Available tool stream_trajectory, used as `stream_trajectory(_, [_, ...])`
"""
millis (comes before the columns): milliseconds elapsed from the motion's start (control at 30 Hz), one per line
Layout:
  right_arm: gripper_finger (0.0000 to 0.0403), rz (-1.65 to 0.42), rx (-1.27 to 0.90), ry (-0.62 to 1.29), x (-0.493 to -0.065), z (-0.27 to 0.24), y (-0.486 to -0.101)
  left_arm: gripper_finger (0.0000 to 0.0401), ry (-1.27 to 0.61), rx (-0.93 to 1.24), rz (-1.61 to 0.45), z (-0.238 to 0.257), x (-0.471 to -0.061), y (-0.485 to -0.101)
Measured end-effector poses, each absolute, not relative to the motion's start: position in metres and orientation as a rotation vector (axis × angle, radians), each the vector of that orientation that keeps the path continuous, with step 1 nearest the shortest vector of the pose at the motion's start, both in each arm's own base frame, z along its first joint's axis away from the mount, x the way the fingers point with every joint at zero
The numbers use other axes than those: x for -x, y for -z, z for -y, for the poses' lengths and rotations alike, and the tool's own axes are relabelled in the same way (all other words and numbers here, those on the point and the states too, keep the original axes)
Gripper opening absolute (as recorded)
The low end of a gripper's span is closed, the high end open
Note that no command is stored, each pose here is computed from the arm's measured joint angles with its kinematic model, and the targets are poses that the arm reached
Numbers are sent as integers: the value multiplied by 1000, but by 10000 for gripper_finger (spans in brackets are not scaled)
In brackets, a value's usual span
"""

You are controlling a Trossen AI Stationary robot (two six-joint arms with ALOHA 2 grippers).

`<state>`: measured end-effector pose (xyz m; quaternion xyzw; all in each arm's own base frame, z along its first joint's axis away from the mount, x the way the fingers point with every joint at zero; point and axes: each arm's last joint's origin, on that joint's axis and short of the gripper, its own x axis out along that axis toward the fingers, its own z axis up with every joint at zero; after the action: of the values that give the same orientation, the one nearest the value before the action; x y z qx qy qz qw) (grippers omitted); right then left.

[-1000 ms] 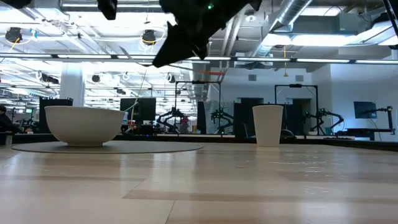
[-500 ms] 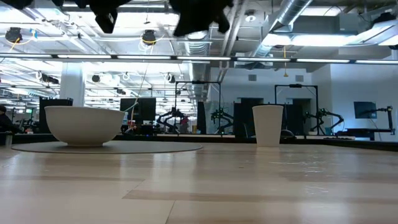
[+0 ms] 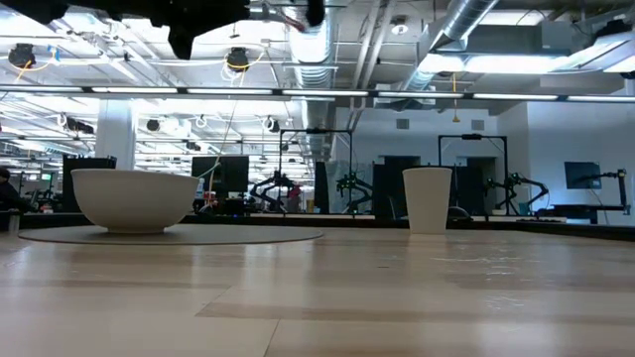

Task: Pick & Place Utensil
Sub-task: Put the orange fork into the bowl

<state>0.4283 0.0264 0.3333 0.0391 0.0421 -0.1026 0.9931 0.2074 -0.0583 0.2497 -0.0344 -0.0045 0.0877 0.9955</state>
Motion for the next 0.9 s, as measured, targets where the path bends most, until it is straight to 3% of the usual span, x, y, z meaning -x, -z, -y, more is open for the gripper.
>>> stream_trajectory(467, [12, -51, -112, 146, -444, -33, -316, 188, -253, 50, 46, 56, -206, -254])
stream_trajectory(633, [12, -45, -123, 122, -444, -35, -316, 186, -255, 24, 70, 56, -205, -257])
stream_trajectory(900, [14, -23, -155, 123, -444, -34, -318, 150, -296, 26, 142, 47, -206, -265])
